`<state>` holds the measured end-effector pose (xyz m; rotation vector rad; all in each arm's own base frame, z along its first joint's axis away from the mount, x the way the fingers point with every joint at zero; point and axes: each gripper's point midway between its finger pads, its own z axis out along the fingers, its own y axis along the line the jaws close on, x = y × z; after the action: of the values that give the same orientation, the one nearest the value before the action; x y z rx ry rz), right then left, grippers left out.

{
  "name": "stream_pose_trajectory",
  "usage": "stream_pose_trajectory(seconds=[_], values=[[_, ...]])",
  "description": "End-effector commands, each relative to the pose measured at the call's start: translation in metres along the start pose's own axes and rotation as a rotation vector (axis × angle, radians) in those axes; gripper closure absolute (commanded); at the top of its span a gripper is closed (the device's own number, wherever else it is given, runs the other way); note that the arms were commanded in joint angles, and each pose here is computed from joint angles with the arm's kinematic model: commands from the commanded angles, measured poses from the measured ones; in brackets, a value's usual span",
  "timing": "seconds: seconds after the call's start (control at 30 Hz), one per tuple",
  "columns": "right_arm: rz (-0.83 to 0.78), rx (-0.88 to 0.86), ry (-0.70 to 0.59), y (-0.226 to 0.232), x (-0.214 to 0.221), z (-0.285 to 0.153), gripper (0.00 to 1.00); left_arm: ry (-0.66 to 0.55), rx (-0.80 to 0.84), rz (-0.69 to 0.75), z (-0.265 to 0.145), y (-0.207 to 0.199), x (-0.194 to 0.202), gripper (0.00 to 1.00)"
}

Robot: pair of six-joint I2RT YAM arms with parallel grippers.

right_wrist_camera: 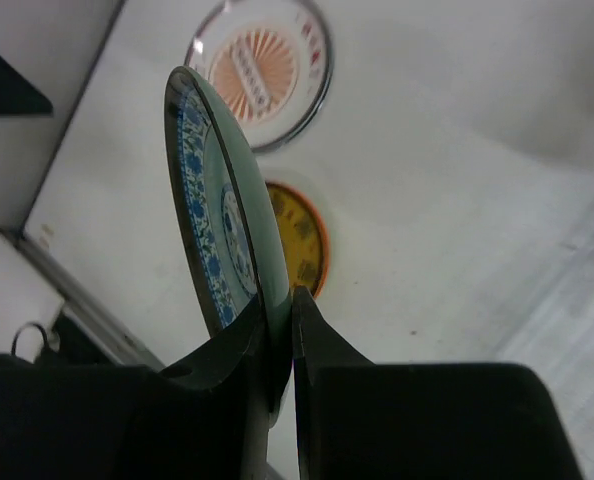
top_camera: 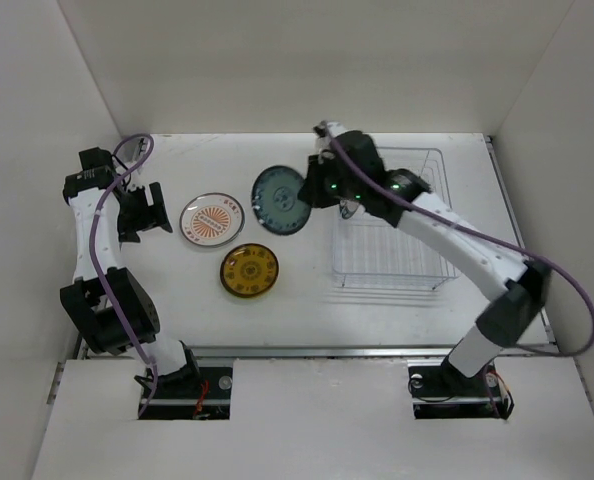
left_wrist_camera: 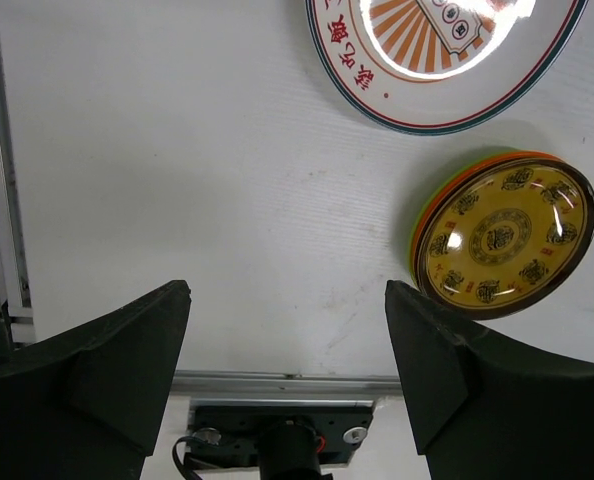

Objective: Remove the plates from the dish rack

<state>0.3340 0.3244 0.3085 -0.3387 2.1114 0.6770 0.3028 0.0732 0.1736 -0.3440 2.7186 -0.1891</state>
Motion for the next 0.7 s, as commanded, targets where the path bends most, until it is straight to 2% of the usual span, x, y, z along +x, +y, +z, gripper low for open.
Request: stream_pose_trajectory(seconds=[0.0, 0.2, 0.37, 0.4, 0.47, 0.5, 0.6, 0.67], values=[[-0.031, -0.254, 0.171, 0.049, 0.054, 0.051, 1.0, -0.041, -0.028, 0.031, -0.022, 0.002, -0.001, 0.24], [-0.017, -0.335, 0.294, 0.063, 0.096, 0.091, 1.0, -0.046, -0.038, 0.032, -0.02, 0.004, 0.003, 0.24], [-0.018, -0.309, 0.417, 0.053, 0.147, 0.119, 0.98, -0.046, -0.038, 0.032, -0.02, 0.004, 0.003, 0.24], [-0.013, -0.296, 0.445, 0.049, 0.157, 0.121, 0.81, -0.046, -0.038, 0.032, -0.02, 0.004, 0.003, 0.24], [-0.012, -0.247, 0.477, 0.037, 0.171, 0.129, 0.58, -0.046, -0.038, 0.032, -0.02, 0.004, 0.003, 0.24], [-0.012, -0.225, 0.491, 0.032, 0.177, 0.132, 0.42, -0.046, -0.038, 0.032, -0.02, 0.004, 0.003, 0.24], [-0.028, -0.127, 0.53, 0.012, 0.191, 0.14, 0.34, -0.046, -0.038, 0.032, -0.02, 0.004, 0.003, 0.24], [-0.036, -0.076, 0.535, 0.004, 0.192, 0.144, 0.32, -0.046, -0.038, 0.032, -0.02, 0.004, 0.003, 0.24]])
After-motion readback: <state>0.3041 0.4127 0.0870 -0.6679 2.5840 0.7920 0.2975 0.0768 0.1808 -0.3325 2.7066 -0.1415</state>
